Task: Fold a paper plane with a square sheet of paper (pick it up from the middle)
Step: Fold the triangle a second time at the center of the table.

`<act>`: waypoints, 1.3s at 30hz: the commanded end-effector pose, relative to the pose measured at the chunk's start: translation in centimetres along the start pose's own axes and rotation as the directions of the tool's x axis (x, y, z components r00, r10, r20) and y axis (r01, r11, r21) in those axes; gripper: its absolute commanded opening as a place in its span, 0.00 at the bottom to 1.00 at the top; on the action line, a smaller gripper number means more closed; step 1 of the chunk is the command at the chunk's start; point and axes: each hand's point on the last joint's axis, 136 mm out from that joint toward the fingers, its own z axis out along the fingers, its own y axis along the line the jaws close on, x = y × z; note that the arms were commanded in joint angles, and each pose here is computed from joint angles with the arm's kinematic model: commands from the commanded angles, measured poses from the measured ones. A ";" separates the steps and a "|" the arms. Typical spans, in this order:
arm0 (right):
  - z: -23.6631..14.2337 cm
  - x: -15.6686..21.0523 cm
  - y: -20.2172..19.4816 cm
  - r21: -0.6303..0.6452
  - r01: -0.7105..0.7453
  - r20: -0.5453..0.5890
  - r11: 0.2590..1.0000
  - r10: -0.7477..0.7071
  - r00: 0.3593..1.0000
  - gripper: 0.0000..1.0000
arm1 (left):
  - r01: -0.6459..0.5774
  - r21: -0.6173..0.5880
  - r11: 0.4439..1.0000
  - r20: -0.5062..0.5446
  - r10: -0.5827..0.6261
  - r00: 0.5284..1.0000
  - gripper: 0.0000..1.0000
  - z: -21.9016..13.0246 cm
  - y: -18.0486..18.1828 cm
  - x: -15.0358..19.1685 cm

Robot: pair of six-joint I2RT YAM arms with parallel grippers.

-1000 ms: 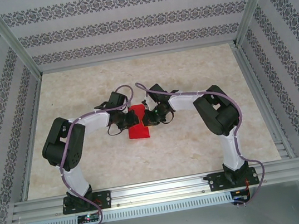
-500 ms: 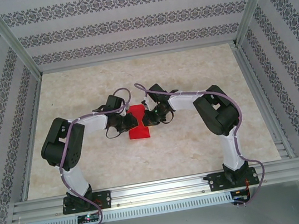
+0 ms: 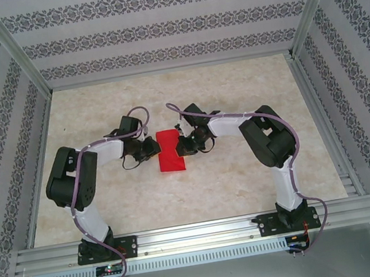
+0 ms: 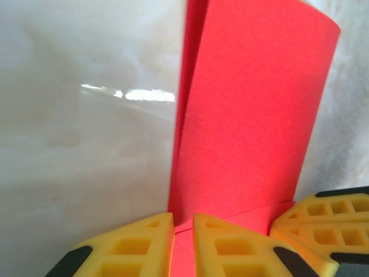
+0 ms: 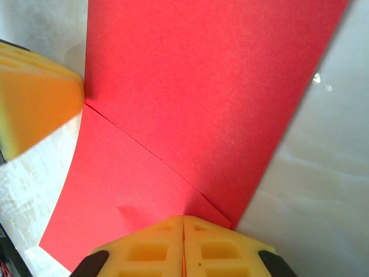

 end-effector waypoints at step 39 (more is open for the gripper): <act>-3.0 1.3 2.6 -0.086 -0.009 -0.008 0.996 0.008 1.000 0.13 | -0.042 0.009 0.999 -0.120 0.043 0.992 0.04 2.3 -1.8 4.8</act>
